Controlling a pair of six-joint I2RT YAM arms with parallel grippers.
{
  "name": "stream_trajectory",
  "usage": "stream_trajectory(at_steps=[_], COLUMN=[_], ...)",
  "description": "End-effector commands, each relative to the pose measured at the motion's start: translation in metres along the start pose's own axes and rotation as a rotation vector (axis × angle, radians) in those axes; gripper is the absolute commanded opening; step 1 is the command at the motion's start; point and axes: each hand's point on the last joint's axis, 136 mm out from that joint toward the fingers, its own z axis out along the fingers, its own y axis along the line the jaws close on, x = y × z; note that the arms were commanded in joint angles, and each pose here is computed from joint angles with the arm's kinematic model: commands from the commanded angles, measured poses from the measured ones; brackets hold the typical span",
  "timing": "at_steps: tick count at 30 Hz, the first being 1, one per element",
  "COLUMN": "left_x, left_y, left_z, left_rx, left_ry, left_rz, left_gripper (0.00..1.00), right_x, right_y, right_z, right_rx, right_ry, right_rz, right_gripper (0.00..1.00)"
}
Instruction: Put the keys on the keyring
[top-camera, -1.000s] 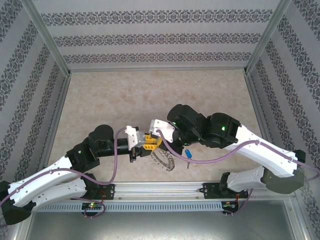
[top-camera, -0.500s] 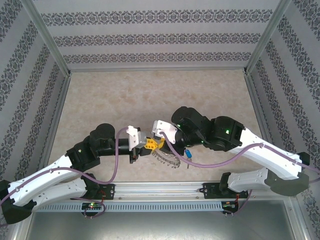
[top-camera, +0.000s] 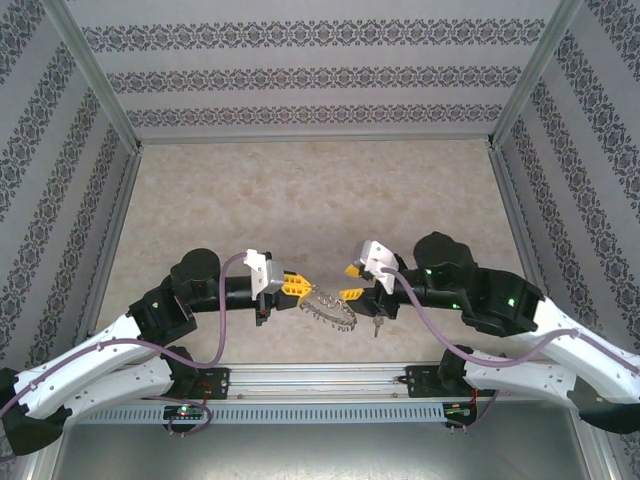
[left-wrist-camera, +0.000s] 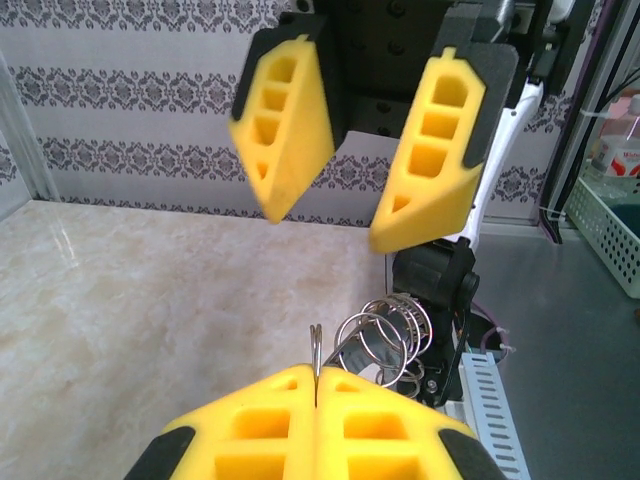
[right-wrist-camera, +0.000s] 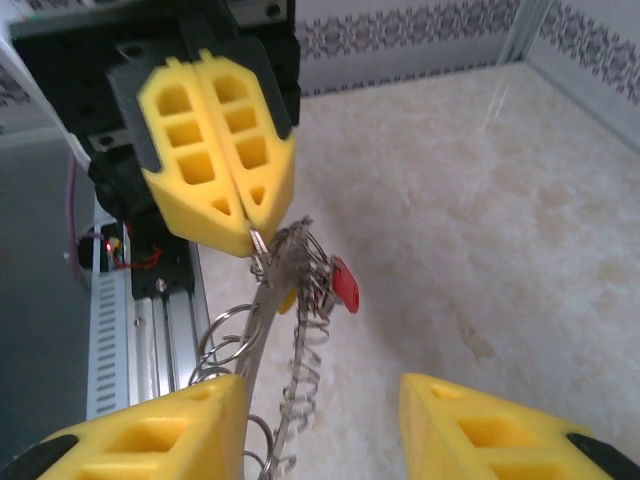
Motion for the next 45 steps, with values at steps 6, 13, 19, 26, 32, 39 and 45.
stream_trajectory(at_steps=[6, 13, 19, 26, 32, 39, 45], left_x=[-0.035, -0.039, -0.039, -0.037, -0.028, -0.005, 0.003], left_y=[-0.008, -0.007, -0.004, -0.003, -0.002, 0.008, 0.018], left_z=[-0.007, -0.008, -0.006, -0.005, -0.003, -0.003, -0.009], left_rx=[0.05, 0.055, 0.043, 0.048, 0.043, -0.026, -0.098], left_ry=[-0.15, -0.187, -0.208, -0.218, -0.174, 0.009, 0.083], left_rz=[0.02, 0.002, -0.008, -0.021, -0.037, -0.035, 0.006], left_gripper=[0.0, 0.0, 0.0, 0.0, 0.0, 0.15, 0.23], right_x=[-0.009, -0.018, -0.023, -0.024, -0.026, -0.023, -0.003], right_y=[0.001, 0.019, 0.026, 0.025, 0.018, 0.004, -0.018], right_z=[0.022, 0.029, 0.029, 0.035, 0.029, 0.019, 0.018], right_rx=[-0.044, -0.157, -0.199, -0.199, -0.152, -0.069, 0.041], right_ry=[-0.057, -0.123, -0.177, -0.181, -0.182, -0.007, 0.294], right_rz=[-0.008, -0.026, -0.035, -0.043, -0.047, -0.02, 0.039], right_gripper=[0.41, 0.37, 0.33, 0.13, 0.0, 0.0, 0.0])
